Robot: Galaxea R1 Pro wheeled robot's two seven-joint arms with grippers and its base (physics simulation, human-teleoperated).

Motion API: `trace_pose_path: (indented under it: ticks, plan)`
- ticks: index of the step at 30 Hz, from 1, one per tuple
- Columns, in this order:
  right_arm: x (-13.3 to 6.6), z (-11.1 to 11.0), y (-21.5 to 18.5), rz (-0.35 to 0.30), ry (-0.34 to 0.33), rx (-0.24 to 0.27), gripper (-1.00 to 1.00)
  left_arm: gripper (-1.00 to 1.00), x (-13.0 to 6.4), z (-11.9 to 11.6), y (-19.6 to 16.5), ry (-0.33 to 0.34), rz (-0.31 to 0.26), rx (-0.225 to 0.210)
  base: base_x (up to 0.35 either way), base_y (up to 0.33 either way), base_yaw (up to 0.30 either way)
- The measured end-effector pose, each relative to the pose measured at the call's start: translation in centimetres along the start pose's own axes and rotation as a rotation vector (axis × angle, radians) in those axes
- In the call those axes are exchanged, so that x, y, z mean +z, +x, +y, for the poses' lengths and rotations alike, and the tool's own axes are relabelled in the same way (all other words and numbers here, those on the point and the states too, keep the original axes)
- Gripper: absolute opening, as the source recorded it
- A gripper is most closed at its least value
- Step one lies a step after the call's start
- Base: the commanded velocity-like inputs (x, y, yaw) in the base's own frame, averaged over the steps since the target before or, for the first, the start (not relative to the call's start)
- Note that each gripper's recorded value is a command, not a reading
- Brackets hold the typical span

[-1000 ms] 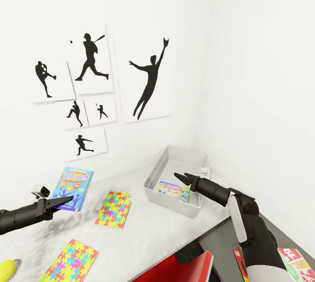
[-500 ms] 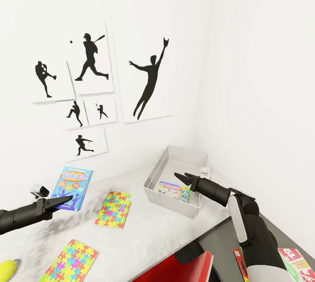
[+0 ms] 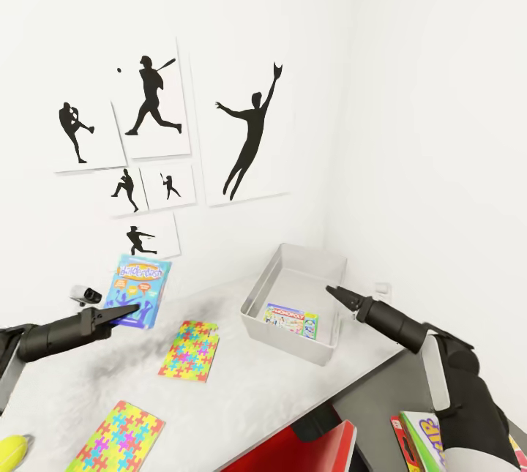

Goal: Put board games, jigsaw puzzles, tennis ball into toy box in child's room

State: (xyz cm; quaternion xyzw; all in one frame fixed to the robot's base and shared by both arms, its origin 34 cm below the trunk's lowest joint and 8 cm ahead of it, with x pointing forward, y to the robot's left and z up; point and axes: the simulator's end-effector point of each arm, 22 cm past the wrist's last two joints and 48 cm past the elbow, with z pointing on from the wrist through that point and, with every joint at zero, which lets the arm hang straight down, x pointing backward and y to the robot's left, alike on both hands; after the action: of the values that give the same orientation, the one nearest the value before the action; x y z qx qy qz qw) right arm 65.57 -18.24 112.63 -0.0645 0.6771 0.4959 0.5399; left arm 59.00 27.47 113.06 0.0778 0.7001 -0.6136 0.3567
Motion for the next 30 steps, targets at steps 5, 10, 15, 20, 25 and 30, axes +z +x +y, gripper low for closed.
trace_pose_path:
  ticks: [5, 10, 15, 20, 25, 30]
  plan:
    - [-1.2, -0.3, -0.6, -0.015, -0.006, -0.003, 1.0, -1.0, 6.2, 0.3, -3.1, -0.028, 0.001, 0.042, 0.0, 0.0, 0.0]
    - [-1.5, -0.4, -0.8, -0.021, -0.006, -0.003, 1.0, -1.0, 13.8, 1.5, -5.8, -0.08, 0.034, 0.016, 0.0, 0.0, 0.0]
    - [-1.7, -0.5, -1.0, -0.029, -0.003, -0.002, 1.0, -1.0, 20.6, 2.7, -8.2, -0.184, 0.063, -0.029, 0.0, 0.0, 0.0]
    - [-2.2, -0.9, -1.4, -0.043, 0.008, 0.001, 1.0, -1.0, 26.5, 2.4, -8.7, -0.297, 0.102, -0.012, 0.0, 0.0, 0.0]
    - [-2.4, -1.2, -1.5, -0.047, 0.018, 0.008, 1.0, -1.0, 30.1, 2.6, -8.4, -0.41, 0.114, 0.025, 0.0, 0.0, 0.0]
    - [-2.9, -2.0, -1.5, -0.056, 0.036, 0.017, 1.0, -1.0, 30.8, 3.2, -8.6, -0.441, 0.097, 0.043, 0.0, 0.0, 0.0]
